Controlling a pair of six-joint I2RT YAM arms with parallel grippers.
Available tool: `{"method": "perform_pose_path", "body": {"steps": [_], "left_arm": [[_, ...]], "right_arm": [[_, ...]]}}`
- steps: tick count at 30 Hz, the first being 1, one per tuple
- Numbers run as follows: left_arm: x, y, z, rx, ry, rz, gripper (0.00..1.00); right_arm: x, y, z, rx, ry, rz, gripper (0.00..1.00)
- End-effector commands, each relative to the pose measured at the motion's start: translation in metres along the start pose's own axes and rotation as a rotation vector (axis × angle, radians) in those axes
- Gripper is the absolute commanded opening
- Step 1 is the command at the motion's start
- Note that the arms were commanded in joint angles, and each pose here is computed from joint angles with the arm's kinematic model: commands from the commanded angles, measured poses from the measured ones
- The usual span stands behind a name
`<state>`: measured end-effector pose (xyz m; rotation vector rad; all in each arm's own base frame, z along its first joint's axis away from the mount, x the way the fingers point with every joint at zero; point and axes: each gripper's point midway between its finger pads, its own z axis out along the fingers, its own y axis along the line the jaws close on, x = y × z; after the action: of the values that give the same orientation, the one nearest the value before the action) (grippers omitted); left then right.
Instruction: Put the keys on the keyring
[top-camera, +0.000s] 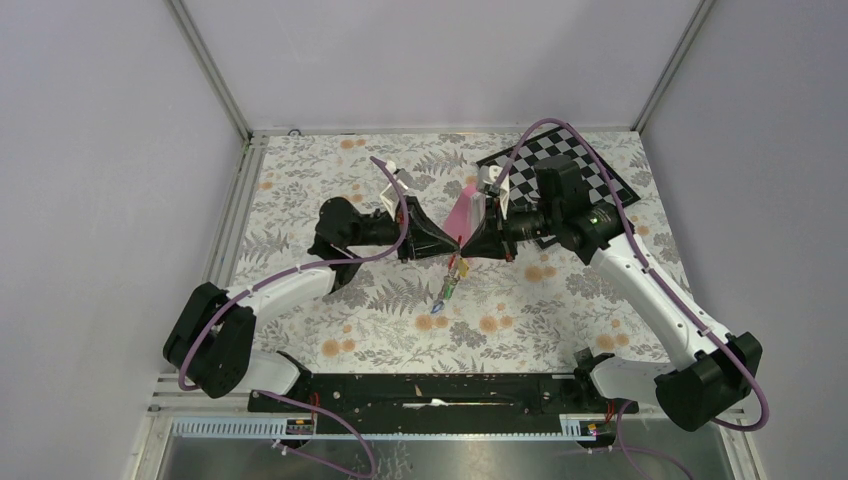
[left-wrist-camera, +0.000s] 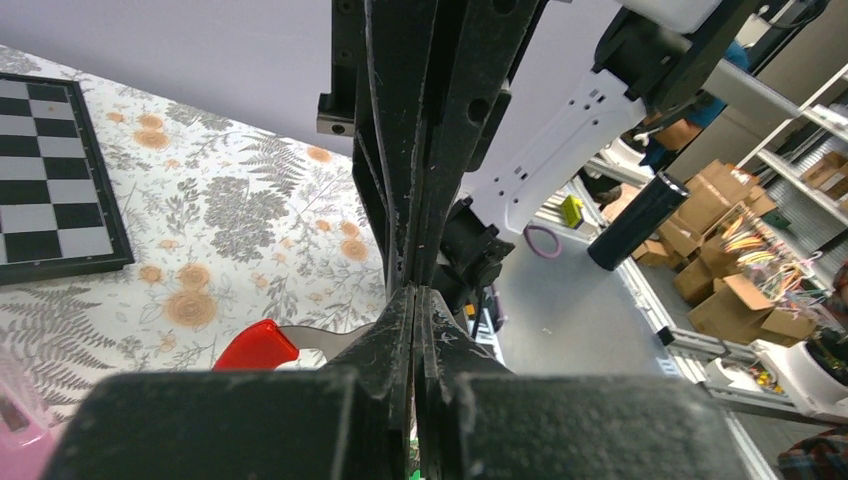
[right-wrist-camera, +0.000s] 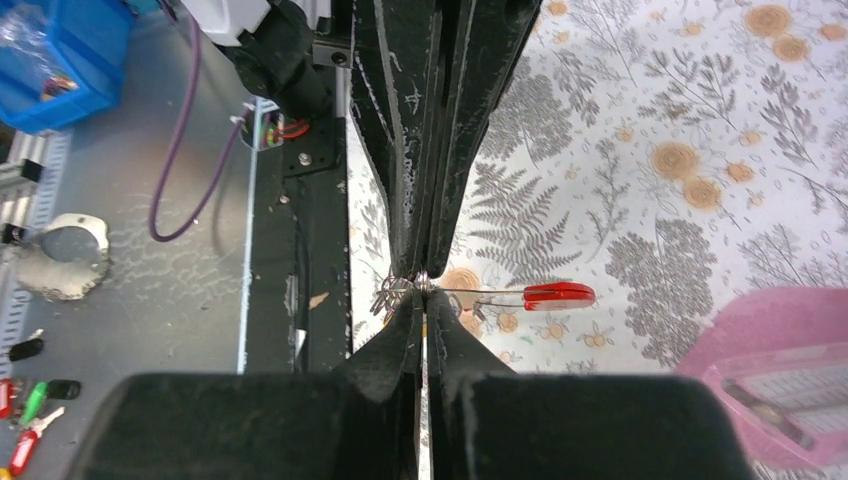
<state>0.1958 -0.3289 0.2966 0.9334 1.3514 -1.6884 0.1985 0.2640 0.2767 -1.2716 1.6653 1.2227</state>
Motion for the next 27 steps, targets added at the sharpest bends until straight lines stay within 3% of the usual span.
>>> {"method": "perform_pose_path", "body": {"steps": [1, 5, 10, 18, 27], "left_arm": [[-0.013, 0.000, -0.001, 0.002, 0.023, 0.139, 0.13], [-0.009, 0.010, 0.001, -0.013, 0.135, 0.196, 0.35], [-0.006, 0.018, 0.003, -0.011, 0.217, 0.253, 0.47], [0.005, 0.011, 0.015, 0.053, 0.233, 0.255, 0.48], [0.011, 0.009, 0.019, 0.084, 0.213, 0.216, 0.41]], "right_arm": [[-0.005, -0.001, -0.015, 0.093, 0.054, -0.088, 0.00], [0.007, -0.001, -0.018, 0.142, 0.177, -0.101, 0.00], [0.014, -0.002, -0.017, 0.171, 0.279, -0.097, 0.00], [0.012, -0.005, -0.014, 0.178, 0.320, -0.085, 0.00], [0.015, -0.007, -0.010, 0.171, 0.323, -0.075, 0.00]]}}
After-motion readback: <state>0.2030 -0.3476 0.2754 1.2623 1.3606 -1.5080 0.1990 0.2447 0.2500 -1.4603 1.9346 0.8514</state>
